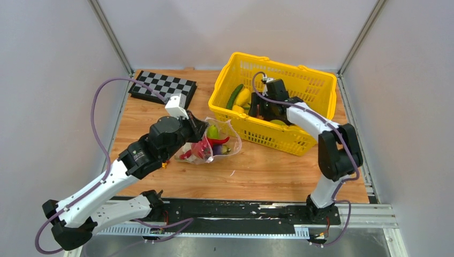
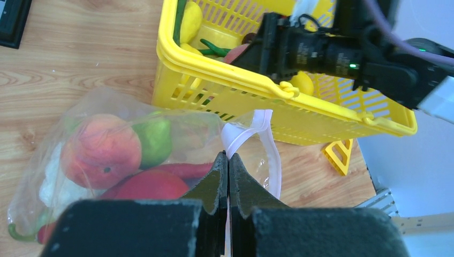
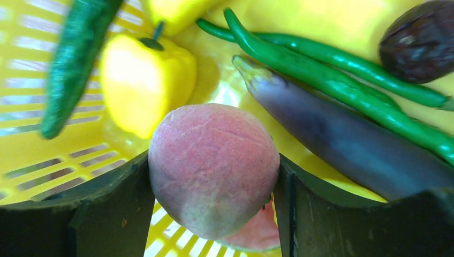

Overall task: Place the food in the zip-top bag and seal the zipper
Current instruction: Pick up the fake fruit from the bin, then place the fake fruit in the zipper food storage bag.

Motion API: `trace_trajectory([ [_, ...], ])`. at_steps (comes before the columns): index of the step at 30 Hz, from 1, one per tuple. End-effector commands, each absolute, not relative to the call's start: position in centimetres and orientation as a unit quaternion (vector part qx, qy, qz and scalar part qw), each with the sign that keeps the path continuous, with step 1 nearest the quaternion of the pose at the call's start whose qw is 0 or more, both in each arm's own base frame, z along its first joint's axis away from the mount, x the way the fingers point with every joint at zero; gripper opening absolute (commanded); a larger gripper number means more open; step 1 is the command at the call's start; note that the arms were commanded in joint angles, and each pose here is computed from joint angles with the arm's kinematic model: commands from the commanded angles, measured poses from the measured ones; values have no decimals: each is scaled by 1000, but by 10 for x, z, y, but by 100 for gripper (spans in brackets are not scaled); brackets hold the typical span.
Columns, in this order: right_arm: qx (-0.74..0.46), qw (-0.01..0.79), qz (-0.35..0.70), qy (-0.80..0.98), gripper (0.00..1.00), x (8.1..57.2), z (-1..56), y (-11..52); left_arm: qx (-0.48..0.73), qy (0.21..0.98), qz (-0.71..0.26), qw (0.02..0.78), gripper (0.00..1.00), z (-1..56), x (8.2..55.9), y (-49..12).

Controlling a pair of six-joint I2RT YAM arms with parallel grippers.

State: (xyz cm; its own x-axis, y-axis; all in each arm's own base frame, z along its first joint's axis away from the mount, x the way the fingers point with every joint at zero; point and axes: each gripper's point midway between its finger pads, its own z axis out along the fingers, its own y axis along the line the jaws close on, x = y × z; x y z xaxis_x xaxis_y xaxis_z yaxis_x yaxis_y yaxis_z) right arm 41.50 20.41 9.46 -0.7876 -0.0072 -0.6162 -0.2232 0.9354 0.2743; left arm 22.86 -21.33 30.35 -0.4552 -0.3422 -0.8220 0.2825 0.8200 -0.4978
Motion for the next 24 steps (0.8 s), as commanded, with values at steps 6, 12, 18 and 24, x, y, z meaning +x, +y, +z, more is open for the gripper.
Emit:
trace_trajectory([
  [6,-79,483,242,838,50,401,229,205,-25,787,-308,535,0,314,233,-215],
  [12,-114,522,321,782,50,369,276,219,-20,788,-312,531,0,315,234,-220],
  [18,-186,545,390,719,50,333,321,236,-20,787,-314,531,0,315,234,-221],
  [24,-312,514,476,642,50,281,344,262,-19,787,-314,531,0,315,236,-223],
])
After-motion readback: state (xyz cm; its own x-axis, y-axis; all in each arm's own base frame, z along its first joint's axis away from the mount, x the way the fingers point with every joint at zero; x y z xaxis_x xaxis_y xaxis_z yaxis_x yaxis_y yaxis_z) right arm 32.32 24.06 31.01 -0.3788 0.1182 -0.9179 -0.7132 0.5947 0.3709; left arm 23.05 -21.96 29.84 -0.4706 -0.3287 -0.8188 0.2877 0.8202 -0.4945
